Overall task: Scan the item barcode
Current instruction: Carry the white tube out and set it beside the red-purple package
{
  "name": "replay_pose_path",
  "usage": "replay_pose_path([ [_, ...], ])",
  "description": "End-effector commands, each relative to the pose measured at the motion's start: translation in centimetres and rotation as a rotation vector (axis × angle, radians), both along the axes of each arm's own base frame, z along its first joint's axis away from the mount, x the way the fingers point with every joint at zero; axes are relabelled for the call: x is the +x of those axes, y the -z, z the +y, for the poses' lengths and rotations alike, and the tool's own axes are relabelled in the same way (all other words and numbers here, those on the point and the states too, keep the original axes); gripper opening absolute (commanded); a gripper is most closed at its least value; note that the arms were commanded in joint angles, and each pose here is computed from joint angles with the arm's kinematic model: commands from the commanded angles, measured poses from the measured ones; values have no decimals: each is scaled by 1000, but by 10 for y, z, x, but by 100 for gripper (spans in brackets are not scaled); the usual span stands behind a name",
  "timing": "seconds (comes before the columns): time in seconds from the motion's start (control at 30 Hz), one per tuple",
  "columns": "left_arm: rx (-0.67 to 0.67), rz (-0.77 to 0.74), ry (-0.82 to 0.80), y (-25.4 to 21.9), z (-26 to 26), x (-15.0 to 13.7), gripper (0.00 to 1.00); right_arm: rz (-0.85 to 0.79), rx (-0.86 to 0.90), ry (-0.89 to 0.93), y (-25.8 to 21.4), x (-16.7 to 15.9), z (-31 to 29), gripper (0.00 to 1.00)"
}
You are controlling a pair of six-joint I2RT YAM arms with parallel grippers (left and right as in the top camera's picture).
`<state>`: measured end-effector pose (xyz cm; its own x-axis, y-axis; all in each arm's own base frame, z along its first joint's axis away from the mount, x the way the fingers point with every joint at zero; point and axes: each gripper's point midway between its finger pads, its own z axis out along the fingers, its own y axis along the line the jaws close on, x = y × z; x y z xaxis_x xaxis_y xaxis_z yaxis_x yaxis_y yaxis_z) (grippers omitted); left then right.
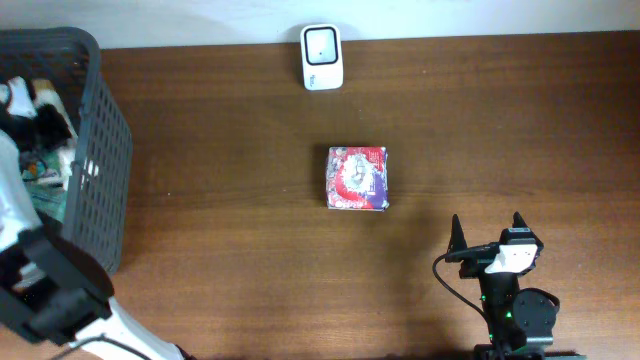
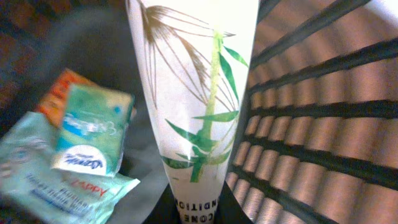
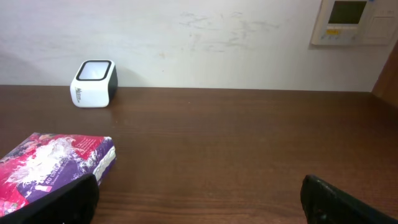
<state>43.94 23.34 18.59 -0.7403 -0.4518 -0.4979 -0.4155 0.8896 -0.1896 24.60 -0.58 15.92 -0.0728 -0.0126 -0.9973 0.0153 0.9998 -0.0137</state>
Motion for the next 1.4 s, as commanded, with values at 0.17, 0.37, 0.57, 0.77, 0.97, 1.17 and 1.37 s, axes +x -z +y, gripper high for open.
replay_pose_path([
  [0.17, 57, -543, -194, -227, -31, -45, 0, 4, -3, 8, 3, 0, -2, 99],
  [0.37, -172, -803, 243, -310, -162, -58, 0, 4, -3, 8, 3, 0, -2, 99],
  [0.57, -189, -617, 495, -253, -295, -18, 0, 4, -3, 8, 3, 0, -2, 99],
  [0.77, -98, -264, 653, -144, -388, -14, 0, 4, -3, 8, 3, 0, -2, 99],
  [0.97, -69, 59, 764, -36, -449, -25, 0, 4, -3, 8, 3, 0, -2, 99],
  [1.17, 108, 275, 638, 58, -433, -10, 0, 4, -3, 8, 3, 0, -2, 99],
  [1.37, 68, 432, 663, 125, -442, -22, 0, 4, -3, 8, 3, 0, -2, 98],
])
